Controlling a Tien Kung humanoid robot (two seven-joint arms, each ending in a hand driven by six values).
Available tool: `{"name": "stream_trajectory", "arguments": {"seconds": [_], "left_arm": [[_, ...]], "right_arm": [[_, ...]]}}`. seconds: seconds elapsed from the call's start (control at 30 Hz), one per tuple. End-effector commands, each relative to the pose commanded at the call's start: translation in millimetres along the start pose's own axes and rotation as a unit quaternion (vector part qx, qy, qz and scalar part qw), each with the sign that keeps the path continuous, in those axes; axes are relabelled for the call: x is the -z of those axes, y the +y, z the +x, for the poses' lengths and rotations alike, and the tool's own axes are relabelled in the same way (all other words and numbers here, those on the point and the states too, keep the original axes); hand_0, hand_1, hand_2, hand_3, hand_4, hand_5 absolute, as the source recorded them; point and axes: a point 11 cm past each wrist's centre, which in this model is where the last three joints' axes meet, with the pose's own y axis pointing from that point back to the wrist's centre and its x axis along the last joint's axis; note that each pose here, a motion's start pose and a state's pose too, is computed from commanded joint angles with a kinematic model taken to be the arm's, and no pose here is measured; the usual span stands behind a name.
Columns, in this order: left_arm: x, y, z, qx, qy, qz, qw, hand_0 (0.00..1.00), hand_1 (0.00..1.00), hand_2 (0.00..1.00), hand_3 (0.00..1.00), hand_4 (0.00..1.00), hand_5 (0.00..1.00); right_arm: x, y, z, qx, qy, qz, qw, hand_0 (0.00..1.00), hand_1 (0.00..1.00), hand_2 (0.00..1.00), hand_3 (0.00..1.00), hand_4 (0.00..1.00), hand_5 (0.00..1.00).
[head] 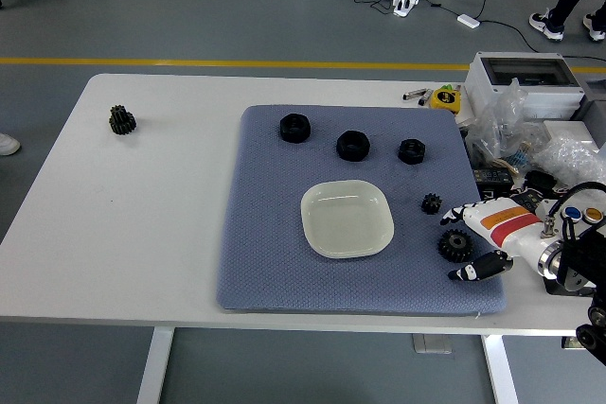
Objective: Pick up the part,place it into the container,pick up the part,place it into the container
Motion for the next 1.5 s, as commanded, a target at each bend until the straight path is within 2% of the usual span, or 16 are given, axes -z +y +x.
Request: {"name": "stream_trajectory", "arguments": {"seconds": [0.1,0.13,0.3,0.33,0.7,0.73,0.9,0.93,0.97,1.3,1.5], "left_arm": [[-0.1,0.0,0.2,0.0,-0.002,0.0,1.0,0.794,0.844,0.897,0.852,0.8,0.635],[-0.6,0.0,0.2,0.0,-0.002,-0.001,1.0,0.793,0.842,0.895,0.852,0.8,0.636],[-1.8,0.0,0.2,0.0,-0.003,-0.003,1.0,0.793,0.842,0.895,0.852,0.8,0.636],[-2.0,0.0,0.3,0.0,-0.003,-0.003,1.0,0.792,0.841,0.893,0.849,0.798,0.638],[-2.6,0.1,0.3,-0.001,-0.004,-0.003,1.0,0.789,0.839,0.891,0.846,0.798,0.641],[-2.6,0.1,0.3,-0.001,-0.004,-0.003,1.0,0.788,0.838,0.889,0.847,0.797,0.642],[-3.1,0.1,0.5,-0.001,-0.006,-0.003,1.0,0.788,0.838,0.889,0.847,0.797,0.642],[-3.3,0.1,0.4,-0.001,-0.006,-0.003,1.0,0.786,0.837,0.889,0.846,0.796,0.643],[-3.4,0.1,0.4,-0.001,-0.006,-0.004,1.0,0.786,0.837,0.889,0.846,0.796,0.643],[-4.6,0.0,1.5,-0.002,-0.009,-0.005,1.0,0.785,0.835,0.888,0.846,0.796,0.642],[-3.1,-0.1,2.0,-0.003,-0.009,-0.003,1.0,0.784,0.833,0.885,0.843,0.795,0.644]], "right_arm": [[-2.9,-2.3,0.6,-0.001,-0.009,-0.002,1.0,0.575,0.636,0.685,0.658,0.976,0.356],[-4.1,-3.0,0.6,0.0,-0.012,-0.004,1.0,0.539,0.604,0.614,0.584,0.845,0.308],[-6.6,-4.4,1.1,0.0,-0.023,-0.005,1.0,0.539,0.604,0.614,0.584,0.845,0.308],[-6.8,-4.6,0.9,0.0,-0.024,-0.005,1.0,0.488,0.531,0.553,0.522,0.738,0.265],[-9.8,-4.9,-3.9,0.007,-0.033,-0.01,0.999,0.45,0.512,0.539,0.508,0.723,0.268],[-9.8,-4.8,-3.6,0.006,-0.033,-0.01,0.999,0.362,0.454,0.495,0.486,0.704,0.266],[-9.4,-4.2,-2.2,0.004,-0.036,-0.008,0.999,0.362,0.454,0.495,0.486,0.704,0.266],[-9.2,-3.9,-1.5,0.003,-0.036,-0.008,0.999,0.3,0.413,0.463,0.475,0.688,0.275],[-9.0,-3.7,-0.8,0.002,-0.037,-0.008,0.999,0.3,0.413,0.463,0.475,0.688,0.275],[6.7,0.0,22.1,-0.03,-0.033,0.016,0.999,0.279,0.405,0.456,0.472,0.679,0.271],[35.6,-1.5,42.8,-0.054,-0.027,0.055,0.997,0.278,0.398,0.452,0.471,0.673,0.274]]}}
